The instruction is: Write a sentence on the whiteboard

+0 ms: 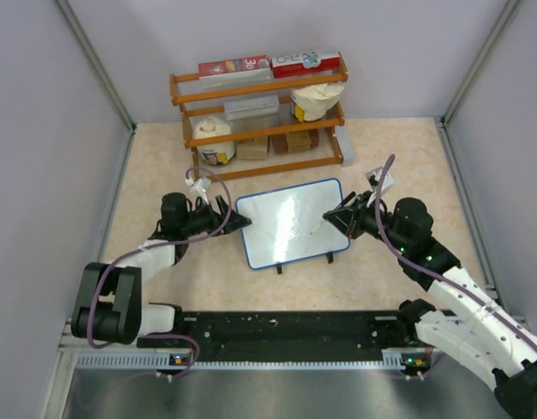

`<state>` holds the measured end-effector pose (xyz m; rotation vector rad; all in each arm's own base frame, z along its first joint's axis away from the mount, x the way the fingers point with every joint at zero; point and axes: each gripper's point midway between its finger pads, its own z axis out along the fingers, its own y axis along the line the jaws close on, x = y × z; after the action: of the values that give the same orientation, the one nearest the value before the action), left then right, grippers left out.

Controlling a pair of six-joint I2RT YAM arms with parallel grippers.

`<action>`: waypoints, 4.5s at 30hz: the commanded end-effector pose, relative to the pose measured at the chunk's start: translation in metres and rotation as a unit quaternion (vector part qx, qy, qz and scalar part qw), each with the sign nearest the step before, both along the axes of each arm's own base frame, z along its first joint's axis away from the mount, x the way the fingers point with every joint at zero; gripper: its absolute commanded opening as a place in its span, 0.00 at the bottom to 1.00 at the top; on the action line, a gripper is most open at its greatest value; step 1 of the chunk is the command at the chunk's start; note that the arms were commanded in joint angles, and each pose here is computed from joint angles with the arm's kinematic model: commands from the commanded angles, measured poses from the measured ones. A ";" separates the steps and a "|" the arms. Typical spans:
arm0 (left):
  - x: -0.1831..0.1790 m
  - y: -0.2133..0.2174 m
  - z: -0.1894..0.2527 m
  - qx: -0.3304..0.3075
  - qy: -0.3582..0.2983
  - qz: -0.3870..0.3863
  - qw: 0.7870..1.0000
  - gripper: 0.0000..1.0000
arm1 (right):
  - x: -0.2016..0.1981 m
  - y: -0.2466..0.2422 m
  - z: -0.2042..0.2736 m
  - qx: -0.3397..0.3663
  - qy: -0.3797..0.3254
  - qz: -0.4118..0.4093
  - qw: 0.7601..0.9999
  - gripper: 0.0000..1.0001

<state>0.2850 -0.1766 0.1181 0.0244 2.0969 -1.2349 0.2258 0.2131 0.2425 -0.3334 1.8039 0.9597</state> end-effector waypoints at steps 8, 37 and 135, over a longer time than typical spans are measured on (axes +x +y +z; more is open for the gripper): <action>0.006 -0.015 0.025 -0.034 -0.116 -0.080 0.989 0.80 | 0.007 0.014 0.013 0.011 -0.021 0.021 0.999 0.00; -0.011 -0.032 0.007 -0.058 -0.108 -0.142 0.982 0.24 | 0.023 0.073 0.038 0.048 -0.058 0.076 0.994 0.00; -0.006 -0.032 -0.007 -0.057 -0.070 -0.137 0.986 0.00 | 0.082 0.146 -0.004 -0.012 -0.147 -0.051 0.988 0.00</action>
<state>0.2674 -0.2095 0.1128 0.3298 1.9688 -1.5277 0.3102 0.3458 0.2282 -0.3515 1.5659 0.7370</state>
